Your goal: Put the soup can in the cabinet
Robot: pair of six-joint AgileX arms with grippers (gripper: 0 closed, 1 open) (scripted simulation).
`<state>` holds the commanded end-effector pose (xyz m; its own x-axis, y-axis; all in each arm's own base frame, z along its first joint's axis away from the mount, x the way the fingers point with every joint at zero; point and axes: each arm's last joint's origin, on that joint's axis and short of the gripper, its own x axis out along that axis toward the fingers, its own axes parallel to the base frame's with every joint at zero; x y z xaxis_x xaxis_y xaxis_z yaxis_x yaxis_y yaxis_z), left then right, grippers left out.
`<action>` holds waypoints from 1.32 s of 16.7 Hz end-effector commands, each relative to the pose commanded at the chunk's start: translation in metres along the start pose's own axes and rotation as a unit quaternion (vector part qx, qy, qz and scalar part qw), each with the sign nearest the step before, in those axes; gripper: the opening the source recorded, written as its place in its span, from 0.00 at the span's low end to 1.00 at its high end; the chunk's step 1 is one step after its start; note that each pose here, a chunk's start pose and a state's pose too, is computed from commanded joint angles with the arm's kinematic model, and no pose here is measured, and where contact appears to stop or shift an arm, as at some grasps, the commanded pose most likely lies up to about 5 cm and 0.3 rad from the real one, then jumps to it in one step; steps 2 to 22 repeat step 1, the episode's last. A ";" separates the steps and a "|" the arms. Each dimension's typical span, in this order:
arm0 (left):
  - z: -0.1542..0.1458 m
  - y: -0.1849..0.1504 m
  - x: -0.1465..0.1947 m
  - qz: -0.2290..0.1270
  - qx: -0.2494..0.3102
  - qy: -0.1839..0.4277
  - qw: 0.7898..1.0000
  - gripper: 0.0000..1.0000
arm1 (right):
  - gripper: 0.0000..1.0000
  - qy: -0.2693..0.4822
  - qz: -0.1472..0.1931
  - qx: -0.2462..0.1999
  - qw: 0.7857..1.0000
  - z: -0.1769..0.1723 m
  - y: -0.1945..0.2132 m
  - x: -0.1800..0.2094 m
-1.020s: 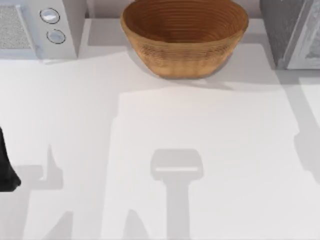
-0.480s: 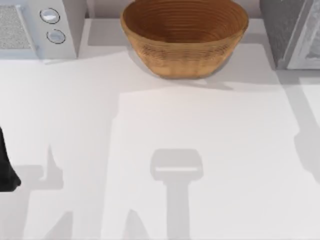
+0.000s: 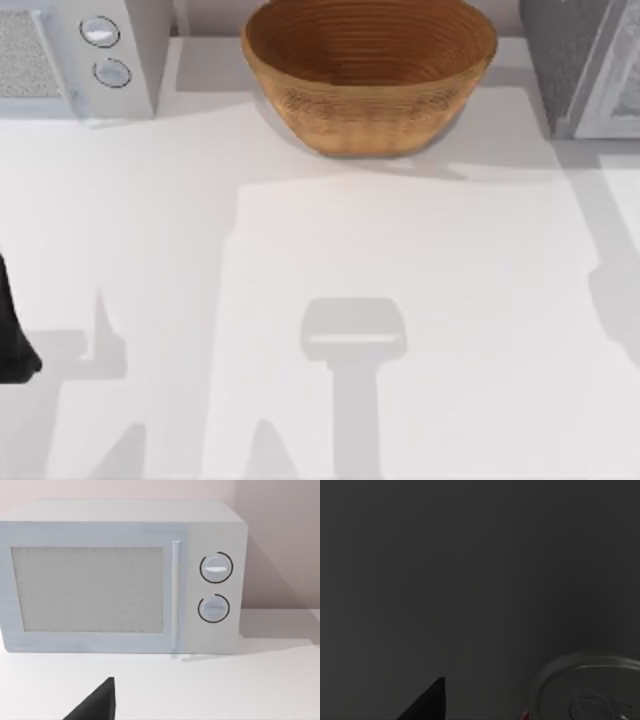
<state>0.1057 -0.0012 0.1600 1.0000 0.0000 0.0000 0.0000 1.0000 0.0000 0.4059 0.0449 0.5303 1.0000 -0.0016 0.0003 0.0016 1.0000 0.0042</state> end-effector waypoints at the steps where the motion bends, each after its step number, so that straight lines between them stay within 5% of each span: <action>1: 0.000 0.000 0.000 0.000 0.000 0.000 1.000 1.00 | 1.00 0.000 0.000 0.000 1.000 0.000 0.000 0.000; 22: 0.000 0.000 0.000 0.000 0.000 0.000 1.000 1.00 | 1.00 0.000 0.000 0.000 1.000 0.000 0.000 0.000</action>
